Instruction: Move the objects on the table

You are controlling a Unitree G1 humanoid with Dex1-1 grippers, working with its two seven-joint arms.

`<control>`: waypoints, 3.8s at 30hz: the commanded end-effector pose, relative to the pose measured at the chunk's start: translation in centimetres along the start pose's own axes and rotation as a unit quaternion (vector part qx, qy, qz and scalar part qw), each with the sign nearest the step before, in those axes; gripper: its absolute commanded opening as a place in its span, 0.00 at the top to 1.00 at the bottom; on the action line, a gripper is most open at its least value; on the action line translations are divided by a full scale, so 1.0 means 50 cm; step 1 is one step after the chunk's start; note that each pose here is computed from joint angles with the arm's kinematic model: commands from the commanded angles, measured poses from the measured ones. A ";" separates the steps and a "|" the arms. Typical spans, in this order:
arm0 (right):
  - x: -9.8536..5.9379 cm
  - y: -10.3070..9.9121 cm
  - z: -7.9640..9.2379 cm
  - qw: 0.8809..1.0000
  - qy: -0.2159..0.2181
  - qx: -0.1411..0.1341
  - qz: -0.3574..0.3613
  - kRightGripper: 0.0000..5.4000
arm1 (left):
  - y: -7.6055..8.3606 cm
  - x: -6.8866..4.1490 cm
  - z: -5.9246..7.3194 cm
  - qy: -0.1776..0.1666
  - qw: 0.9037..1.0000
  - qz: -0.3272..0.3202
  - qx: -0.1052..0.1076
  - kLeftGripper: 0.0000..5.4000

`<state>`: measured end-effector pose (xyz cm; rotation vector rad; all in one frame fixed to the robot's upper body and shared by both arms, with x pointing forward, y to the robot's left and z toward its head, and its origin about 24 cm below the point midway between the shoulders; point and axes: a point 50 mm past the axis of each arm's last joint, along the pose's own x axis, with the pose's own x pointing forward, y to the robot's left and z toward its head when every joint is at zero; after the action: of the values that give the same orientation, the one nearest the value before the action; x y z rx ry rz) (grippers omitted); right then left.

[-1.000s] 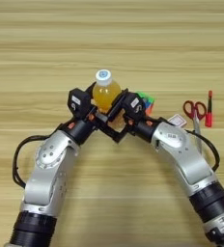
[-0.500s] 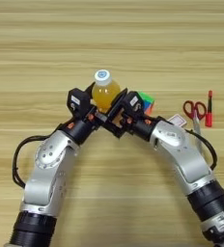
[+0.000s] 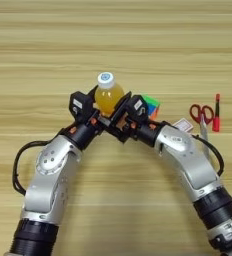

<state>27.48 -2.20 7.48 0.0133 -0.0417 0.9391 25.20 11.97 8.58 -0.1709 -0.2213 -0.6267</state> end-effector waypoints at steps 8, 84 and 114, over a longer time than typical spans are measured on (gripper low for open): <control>0.006 -0.011 0.014 1.000 -0.009 0.012 -0.009 0.35 | -0.003 0.006 0.010 -0.012 1.000 -0.006 -0.002 0.36; -0.036 -0.122 0.084 0.981 -0.072 -0.020 -0.178 0.36 | 0.054 -0.003 0.023 -0.028 0.994 0.099 0.045 0.00; -0.317 -0.332 0.011 0.878 -0.001 -0.037 -0.477 0.36 | 0.121 -0.005 -0.015 -0.029 0.965 0.249 0.082 0.00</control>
<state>31.20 -23.86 7.03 -0.0258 -0.0296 -0.0171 28.40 16.77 7.03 -0.0837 -0.2634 -0.1046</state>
